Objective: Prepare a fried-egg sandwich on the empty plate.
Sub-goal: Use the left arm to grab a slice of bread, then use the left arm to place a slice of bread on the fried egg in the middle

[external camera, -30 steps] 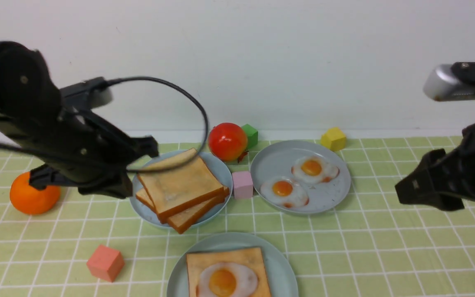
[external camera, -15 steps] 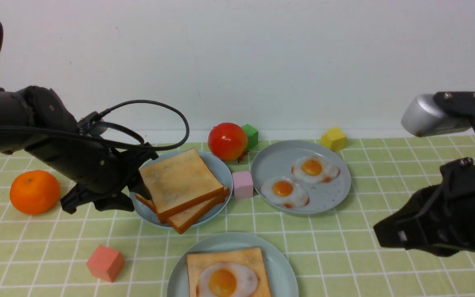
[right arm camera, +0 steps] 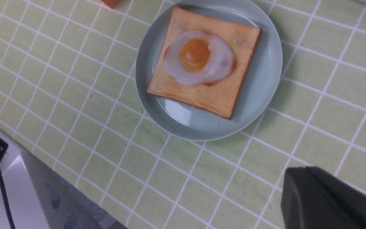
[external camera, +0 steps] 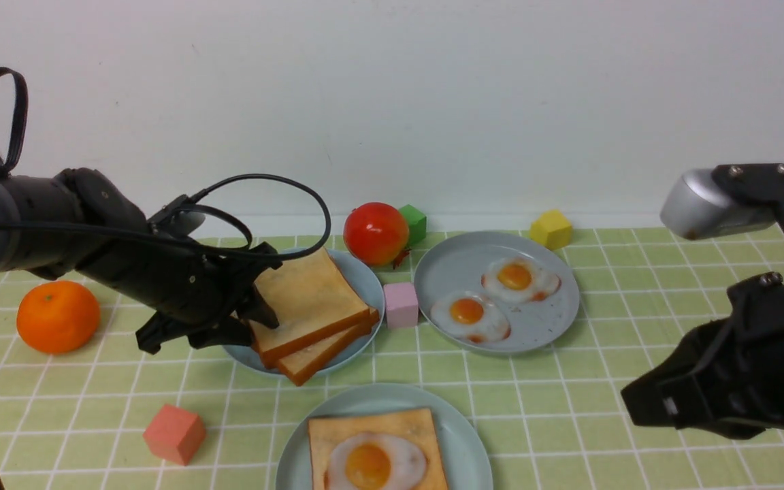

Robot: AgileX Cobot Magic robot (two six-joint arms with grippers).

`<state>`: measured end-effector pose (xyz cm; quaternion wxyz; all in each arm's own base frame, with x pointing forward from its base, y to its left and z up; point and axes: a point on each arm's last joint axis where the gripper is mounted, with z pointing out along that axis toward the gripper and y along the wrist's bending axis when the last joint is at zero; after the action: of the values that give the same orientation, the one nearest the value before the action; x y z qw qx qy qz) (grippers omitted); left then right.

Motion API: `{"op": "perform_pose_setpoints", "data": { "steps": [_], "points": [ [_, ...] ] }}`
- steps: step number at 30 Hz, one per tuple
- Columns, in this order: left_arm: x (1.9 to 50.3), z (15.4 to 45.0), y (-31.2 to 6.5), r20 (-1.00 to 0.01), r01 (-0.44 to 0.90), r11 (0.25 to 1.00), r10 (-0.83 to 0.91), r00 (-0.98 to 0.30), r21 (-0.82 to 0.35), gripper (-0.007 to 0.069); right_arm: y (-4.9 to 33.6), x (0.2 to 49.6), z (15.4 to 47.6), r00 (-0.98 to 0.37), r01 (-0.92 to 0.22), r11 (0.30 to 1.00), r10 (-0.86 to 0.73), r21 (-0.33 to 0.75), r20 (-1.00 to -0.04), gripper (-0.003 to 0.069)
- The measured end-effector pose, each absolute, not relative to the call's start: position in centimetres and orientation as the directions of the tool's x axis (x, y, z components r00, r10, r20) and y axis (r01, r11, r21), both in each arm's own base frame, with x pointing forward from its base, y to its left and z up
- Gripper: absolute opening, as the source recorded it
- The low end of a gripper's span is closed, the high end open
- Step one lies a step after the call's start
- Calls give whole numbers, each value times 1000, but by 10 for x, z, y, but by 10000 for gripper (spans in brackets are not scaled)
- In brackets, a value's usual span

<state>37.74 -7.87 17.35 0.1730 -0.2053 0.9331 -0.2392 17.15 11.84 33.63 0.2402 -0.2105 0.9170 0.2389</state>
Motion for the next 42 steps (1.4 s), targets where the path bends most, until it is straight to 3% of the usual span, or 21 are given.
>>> {"op": "perform_pose_setpoints", "data": {
  "steps": [8,15,17,22,28,34,36,39,42],
  "points": [
    [367,188,-83,-228,-226,827,-386,-894,-514,66,118,171,336,-796,-501,797,-273,337,-540,6],
    [300,230,-128,-279,-10,841,-190,-941,-541,58,118,171,336,-807,-486,802,-260,348,-530,14],
    [289,228,-135,-272,-2,836,-181,-945,-549,58,118,171,336,-807,-486,802,-260,348,-530,15],
    [240,192,-158,-243,-28,837,-190,-951,-547,58,118,171,336,-808,-486,802,-260,348,-529,20],
    [231,170,-163,-254,-75,848,-239,-937,-524,60,118,171,336,-808,-486,802,-260,348,-529,36],
    [234,168,-162,-273,-81,852,-254,-928,-517,167,117,171,336,-803,-490,806,-268,333,-532,52],
    [233,167,-162,-271,-66,858,-233,-934,-509,243,114,169,339,-790,-494,811,-269,312,-551,59],
    [229,171,-161,-268,-35,865,-194,-944,-501,310,110,164,346,-766,-498,815,-252,297,-592,62],
    [219,193,-157,-298,26,861,-147,-943,-509,386,95,146,364,-703,-494,835,-219,243,-676,67]
  ]
}}
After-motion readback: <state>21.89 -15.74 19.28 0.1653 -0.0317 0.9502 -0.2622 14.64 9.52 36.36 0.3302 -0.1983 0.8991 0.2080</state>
